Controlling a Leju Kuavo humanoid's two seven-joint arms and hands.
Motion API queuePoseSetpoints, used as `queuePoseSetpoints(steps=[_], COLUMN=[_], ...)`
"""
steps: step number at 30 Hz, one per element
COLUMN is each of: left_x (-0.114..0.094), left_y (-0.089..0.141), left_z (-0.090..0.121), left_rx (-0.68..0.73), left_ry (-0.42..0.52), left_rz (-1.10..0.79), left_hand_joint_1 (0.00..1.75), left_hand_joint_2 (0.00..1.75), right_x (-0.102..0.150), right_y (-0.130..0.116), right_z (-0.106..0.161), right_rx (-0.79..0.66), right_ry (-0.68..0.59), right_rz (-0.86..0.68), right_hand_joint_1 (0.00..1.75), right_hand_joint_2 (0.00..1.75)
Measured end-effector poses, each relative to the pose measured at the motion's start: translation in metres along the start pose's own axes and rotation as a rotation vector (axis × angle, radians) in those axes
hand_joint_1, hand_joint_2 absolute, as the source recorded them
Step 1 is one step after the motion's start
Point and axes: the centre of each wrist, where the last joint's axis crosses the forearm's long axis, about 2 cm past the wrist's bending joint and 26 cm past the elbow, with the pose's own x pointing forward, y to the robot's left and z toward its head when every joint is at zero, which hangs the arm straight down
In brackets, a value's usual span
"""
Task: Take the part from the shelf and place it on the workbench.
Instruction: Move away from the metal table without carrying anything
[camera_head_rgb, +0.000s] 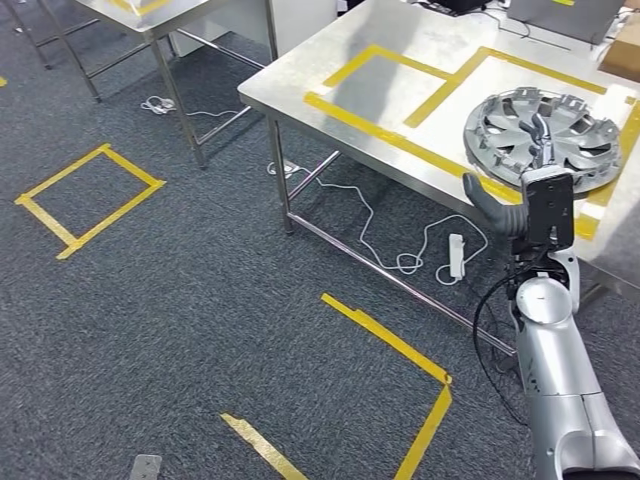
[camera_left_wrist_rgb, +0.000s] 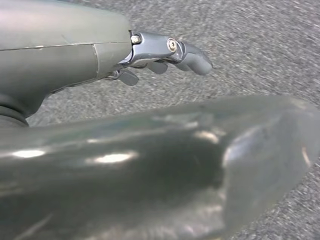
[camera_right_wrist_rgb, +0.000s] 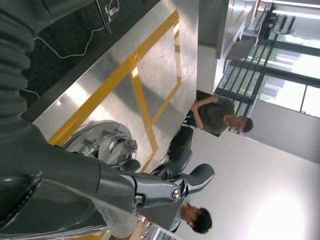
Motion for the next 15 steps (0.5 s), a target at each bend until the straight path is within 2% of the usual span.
queuePoseSetpoints(steps=[15], left_x=[0.0016], left_y=[-0.0013], left_z=[-0.0001], left_rx=[-0.004], left_ry=[-0.004], left_rz=[0.0], left_hand_joint_1=[0.0], left_hand_joint_2=[0.0], right_x=[0.0038], right_y=[-0.0025], right_z=[-0.0033], right_rx=[-0.008], right_ry=[-0.021], right_rz=[0.022], right_hand_joint_1=[0.0], right_hand_joint_2=[1.75])
